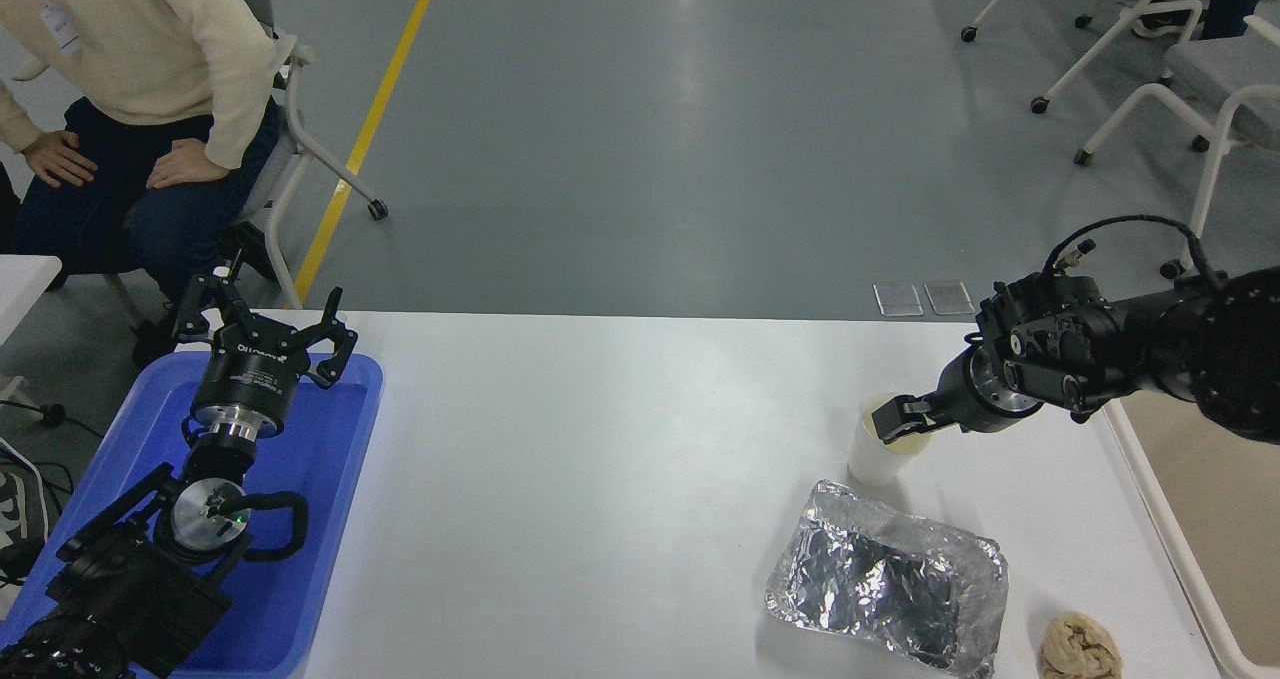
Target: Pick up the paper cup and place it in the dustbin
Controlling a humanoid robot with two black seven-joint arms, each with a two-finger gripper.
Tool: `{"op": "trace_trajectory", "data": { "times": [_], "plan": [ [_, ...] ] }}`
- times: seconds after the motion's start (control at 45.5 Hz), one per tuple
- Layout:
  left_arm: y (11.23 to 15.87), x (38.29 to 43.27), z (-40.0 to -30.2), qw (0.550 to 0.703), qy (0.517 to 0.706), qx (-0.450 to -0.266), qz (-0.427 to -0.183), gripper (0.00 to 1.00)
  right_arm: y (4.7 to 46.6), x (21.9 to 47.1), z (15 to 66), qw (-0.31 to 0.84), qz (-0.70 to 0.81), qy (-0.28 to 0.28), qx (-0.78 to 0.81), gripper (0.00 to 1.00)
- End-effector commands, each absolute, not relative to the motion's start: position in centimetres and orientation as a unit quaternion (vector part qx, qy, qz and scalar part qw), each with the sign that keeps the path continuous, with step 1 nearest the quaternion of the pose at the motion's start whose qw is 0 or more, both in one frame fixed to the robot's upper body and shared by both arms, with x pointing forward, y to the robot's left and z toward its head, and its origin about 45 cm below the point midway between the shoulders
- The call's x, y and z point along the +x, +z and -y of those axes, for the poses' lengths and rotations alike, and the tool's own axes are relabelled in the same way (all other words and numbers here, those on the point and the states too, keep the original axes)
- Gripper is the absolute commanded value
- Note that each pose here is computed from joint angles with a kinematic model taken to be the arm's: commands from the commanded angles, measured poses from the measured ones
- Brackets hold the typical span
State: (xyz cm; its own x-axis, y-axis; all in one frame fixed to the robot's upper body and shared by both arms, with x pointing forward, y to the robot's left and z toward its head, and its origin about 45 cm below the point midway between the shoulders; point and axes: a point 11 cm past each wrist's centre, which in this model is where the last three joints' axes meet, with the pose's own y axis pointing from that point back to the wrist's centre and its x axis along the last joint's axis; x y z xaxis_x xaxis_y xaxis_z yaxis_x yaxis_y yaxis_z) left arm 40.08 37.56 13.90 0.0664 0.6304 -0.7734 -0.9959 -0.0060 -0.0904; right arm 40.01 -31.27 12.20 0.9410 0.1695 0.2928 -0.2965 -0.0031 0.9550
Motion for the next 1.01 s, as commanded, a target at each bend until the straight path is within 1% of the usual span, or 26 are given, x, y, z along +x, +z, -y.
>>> {"op": "trace_trajectory", "data": {
  "times": [0.0, 0.044, 0.176, 0.242, 0.33, 0.44, 0.637, 0.703, 0.857, 0.989],
  "plan": [
    [13.9, 40.08, -37.57, 0.649, 0.626, -0.334, -0.274, 1.0, 11.3, 39.7, 31.7, 0.709, 0.057, 0.168, 0.683, 0.45],
    [13.89, 40.08, -37.56, 0.65, 0.626, -0.333, -0.274, 1.0, 11.3, 39.6, 31.5, 0.707, 0.059, 0.163, 0.686, 0.38],
    [13.92, 40.1, -37.52, 0.65, 0.625, -0.334, -0.274, 1.0, 11.5, 39.7, 31.6, 0.706, 0.063, 0.16, 0.688, 0.27],
    [13.89, 40.08, -37.56, 0.65, 0.626, -0.333, -0.274, 1.0, 11.7, 39.8, 31.5, 0.704, 0.065, 0.159, 0.689, 0.14],
    [13.9, 40.08, -37.57, 0.649, 0.626, -0.334, -0.274, 1.0, 12.0, 39.9, 31.3, 0.703, 0.066, 0.156, 0.691, 0.0],
    [13.89, 40.08, -37.56, 0.65, 0.626, -0.333, -0.274, 1.0, 12.3, 39.6, 31.7, 0.705, 0.062, 0.143, 0.692, 0.0],
    [13.89, 40.08, -37.56, 0.65, 0.626, -0.333, -0.274, 1.0, 13.4, 39.6, 31.2, 0.702, 0.058, 0.138, 0.697, 0.0],
    [13.91, 40.08, -37.55, 0.65, 0.625, -0.334, -0.274, 1.0, 14.6, 39.2, 31.8, 0.701, 0.057, 0.121, 0.7, 0.0],
    [13.91, 40.08, -37.55, 0.65, 0.625, -0.334, -0.274, 1.0, 17.4, 38.4, 31.3, 0.7, 0.027, 0.081, 0.709, 0.0],
    [13.91, 40.08, -37.55, 0.65, 0.625, -0.334, -0.274, 1.0, 21.3, 38.5, 30.7, 0.699, 0.003, 0.047, 0.714, 0.0]
  ]
}}
